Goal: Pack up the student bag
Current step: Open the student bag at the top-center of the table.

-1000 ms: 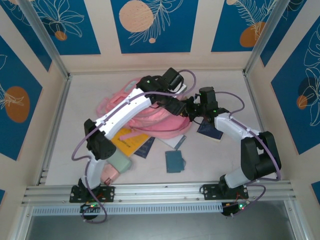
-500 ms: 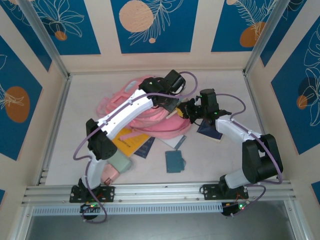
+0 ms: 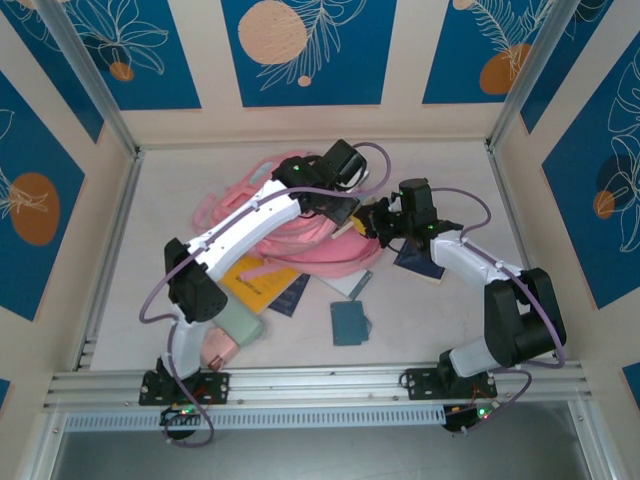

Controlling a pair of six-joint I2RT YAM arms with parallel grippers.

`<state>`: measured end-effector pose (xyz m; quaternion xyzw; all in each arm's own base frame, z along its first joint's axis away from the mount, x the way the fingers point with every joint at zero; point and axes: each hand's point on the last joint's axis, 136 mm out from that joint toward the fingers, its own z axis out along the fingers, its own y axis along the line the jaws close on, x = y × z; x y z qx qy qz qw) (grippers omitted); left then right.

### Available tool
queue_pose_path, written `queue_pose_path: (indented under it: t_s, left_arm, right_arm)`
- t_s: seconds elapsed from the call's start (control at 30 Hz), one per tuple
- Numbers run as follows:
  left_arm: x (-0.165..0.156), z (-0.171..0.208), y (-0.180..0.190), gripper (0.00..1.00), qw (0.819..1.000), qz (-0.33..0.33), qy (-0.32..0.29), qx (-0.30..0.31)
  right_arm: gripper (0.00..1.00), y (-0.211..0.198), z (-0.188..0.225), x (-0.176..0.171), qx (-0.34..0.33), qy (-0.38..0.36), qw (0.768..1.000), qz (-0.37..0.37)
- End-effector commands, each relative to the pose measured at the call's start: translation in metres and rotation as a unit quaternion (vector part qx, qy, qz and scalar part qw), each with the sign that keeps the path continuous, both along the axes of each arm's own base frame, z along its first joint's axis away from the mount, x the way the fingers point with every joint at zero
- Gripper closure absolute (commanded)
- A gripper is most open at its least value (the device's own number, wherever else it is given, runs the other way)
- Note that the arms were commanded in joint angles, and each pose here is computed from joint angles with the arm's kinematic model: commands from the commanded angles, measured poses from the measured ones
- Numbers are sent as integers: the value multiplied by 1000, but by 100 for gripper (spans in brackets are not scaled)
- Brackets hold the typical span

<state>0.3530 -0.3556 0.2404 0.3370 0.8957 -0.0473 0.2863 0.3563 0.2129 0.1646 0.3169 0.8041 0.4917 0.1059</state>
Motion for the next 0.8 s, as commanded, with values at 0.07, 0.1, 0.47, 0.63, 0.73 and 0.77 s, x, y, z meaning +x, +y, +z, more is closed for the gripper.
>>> queue_pose_path:
  t_s: [0.07,0.1,0.47,0.63,0.73,0.77]
  left_arm:
    - [2,17,11,100,999,16,-4,-34]
    - [2,15,11,100,999,14,2,-39]
    - [7,-8,7,76,999,23,22,-26]
    - [12,-11,5,64,999,27,18,-18]
    - [14,-12,4,56,999,28,20,-15]
    - [13,-13,2,53,999,26,21,-14]
  right_arm:
    - [100,9,36,3,24,-64,997,23]
    - [100,9,36,3,24,-66,997,23]
    - [100,24,48,-1,42,-81,995,43]
    - [100,28,56,-5,45,-88,994,48]
    - [100,30,58,-7,46,-89,994,51]
    - [100,30,58,-8,46,-89,994,52]
